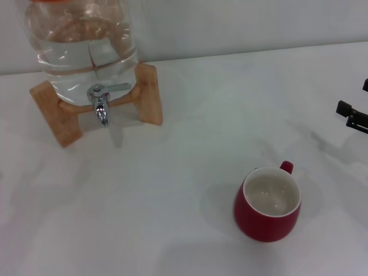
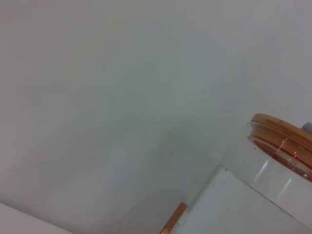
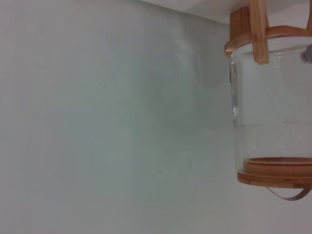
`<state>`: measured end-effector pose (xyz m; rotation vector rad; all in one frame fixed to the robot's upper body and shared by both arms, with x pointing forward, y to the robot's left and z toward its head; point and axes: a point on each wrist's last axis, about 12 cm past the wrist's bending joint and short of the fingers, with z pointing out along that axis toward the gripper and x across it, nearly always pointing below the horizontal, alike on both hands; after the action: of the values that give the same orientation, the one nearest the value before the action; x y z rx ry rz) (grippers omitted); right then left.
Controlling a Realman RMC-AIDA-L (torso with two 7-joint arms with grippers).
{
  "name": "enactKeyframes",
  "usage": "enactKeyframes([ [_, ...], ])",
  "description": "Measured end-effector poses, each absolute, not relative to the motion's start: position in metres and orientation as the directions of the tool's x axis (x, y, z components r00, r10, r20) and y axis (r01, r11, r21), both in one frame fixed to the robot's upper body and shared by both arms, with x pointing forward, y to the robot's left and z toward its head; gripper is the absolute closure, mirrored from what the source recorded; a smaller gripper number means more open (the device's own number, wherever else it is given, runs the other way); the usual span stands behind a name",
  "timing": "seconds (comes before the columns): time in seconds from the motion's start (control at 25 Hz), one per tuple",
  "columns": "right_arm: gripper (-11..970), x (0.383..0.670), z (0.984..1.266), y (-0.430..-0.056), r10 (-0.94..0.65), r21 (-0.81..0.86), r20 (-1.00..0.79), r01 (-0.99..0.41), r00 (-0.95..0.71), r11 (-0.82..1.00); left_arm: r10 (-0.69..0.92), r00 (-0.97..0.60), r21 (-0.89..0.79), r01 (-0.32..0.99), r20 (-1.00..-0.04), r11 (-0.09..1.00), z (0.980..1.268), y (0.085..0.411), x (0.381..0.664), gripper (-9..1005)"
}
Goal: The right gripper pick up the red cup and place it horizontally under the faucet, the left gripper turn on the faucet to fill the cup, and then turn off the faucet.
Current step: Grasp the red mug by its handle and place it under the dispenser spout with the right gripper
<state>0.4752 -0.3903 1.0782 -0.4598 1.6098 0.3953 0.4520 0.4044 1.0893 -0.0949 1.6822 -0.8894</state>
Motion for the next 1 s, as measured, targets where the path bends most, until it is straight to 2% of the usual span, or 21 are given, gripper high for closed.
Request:
enactKeyframes([
  [1.0,105,0.4778,1.079,-0.3899,-0.06,-0.02,-0.996,-0.511,-0.061,0.859,-0.495,-0.32,-0.588,0.388,-0.808,0.71,1.0919,0.4047,0.4572,193],
])
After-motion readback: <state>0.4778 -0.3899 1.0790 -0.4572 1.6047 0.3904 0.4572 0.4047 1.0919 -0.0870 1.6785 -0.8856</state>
